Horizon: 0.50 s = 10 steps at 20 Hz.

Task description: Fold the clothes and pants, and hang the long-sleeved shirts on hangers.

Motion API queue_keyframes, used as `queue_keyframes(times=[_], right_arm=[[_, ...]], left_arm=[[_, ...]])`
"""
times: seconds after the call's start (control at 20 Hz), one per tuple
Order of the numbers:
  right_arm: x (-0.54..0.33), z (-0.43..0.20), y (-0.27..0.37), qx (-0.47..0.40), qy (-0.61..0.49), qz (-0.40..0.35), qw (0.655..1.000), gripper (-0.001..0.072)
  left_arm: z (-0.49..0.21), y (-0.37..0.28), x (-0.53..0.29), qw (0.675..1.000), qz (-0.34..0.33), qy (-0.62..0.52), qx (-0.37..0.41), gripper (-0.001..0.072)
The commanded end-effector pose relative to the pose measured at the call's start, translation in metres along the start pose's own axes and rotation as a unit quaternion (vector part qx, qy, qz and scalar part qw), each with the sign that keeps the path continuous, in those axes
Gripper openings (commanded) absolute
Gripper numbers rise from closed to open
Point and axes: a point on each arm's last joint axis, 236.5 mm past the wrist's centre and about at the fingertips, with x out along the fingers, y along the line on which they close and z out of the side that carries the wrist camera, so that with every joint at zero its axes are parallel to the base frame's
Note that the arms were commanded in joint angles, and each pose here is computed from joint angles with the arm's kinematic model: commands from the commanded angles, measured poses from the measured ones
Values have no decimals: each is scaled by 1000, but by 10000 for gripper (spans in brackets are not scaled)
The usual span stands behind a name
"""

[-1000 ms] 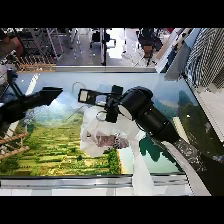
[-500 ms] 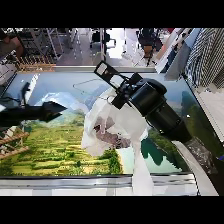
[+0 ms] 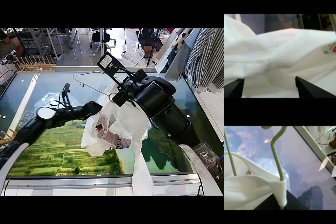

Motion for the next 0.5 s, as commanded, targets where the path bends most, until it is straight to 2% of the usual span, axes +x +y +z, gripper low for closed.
queue_keyframes(times=[0.0,0.1,0.25,0.3,0.45], right_arm=[[-2,1,3,6,-2,6,1000,19],[-6,0,9,3,2,12,1000,19],[-13,-10,9,4,22,16,1000,19],[-13,-16,7,6,35,16,999,18],[-16,-25,6,20,48,27,998,18]], left_arm=[[25,3,18,995,34,-98,0,658],[31,26,26,992,57,-114,-16,251],[43,52,17,991,71,-109,-32,60],[53,57,7,990,72,-115,-36,17],[86,80,-31,986,91,-137,-29,16]])
